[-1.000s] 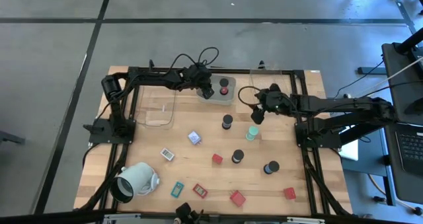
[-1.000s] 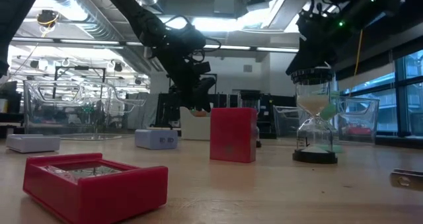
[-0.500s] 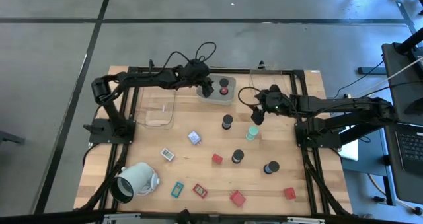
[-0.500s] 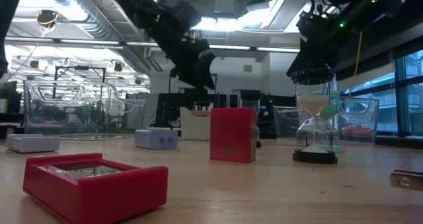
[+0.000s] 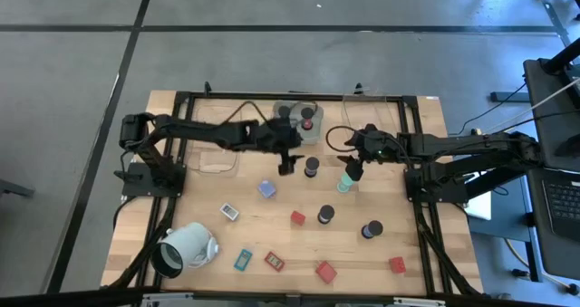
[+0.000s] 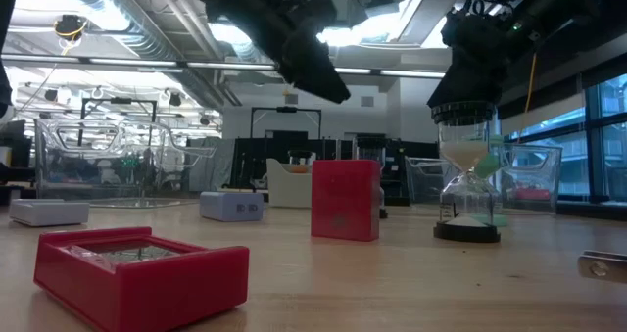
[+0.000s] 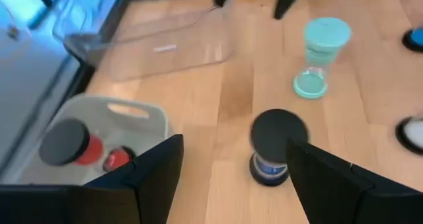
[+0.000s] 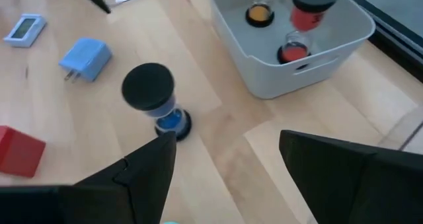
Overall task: Pick & Place Office items
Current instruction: Put the left blue hourglass timer into the gray bin
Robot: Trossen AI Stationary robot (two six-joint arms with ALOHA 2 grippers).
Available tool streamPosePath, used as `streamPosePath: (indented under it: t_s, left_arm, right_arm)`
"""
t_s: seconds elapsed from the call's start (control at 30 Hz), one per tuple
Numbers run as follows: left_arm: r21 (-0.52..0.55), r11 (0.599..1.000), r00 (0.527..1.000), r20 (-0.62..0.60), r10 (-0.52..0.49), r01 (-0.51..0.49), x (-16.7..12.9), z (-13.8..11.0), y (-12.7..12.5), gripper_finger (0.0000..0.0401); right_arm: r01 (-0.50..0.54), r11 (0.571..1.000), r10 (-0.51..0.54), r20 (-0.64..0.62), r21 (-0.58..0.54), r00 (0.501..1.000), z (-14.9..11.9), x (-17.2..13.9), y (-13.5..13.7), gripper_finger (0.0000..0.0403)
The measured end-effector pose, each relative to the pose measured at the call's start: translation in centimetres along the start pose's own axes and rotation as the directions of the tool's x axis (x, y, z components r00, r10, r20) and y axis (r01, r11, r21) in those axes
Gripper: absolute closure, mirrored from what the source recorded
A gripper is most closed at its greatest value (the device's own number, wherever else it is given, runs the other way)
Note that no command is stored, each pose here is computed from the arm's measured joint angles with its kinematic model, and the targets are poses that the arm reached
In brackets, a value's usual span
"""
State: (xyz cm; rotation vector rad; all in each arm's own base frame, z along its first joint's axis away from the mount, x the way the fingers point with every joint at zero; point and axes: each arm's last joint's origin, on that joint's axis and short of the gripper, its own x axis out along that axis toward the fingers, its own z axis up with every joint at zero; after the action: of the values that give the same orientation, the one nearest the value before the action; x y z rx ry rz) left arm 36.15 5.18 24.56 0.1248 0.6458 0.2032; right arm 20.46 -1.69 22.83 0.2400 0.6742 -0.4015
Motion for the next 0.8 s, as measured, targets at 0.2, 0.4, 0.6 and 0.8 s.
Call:
streamPosePath:
  t_s: [0.2, 0.4, 0.6, 0.8]
  left_arm:
    - [0.085, 0.996, 1.0, 0.012, -0.005, 0.004, -0.3, 0.3, -2.5, 0.0129]
    - [0.134, 0.99, 0.99, 0.127, -0.057, 0.04, 2.1, -0.4, -3.2, 0.0125]
    - [0.124, 0.991, 0.985, 0.157, -0.068, 0.049, 3.7, -0.9, -3.0, 0.0127]
    - [0.117, 0.987, 0.983, 0.13, -0.129, 0.114, 6.0, -2.4, -2.9, 0.0125]
  right_arm:
    - [-0.03, 0.999, 0.03, -0.004, -0.025, 1.0, -0.3, -0.2, 0.8, 0.0131]
    - [-0.04, 0.998, 0.04, -0.003, -0.048, 0.999, -0.5, -0.4, 1.4, 0.0131]
    - [-0.033, 0.997, 0.032, -0.005, -0.066, 0.999, -0.7, -0.5, 1.7, 0.0131]
    - [-0.029, 0.997, 0.029, -0.005, -0.07, 1.0, -0.8, -0.5, 1.8, 0.0131]
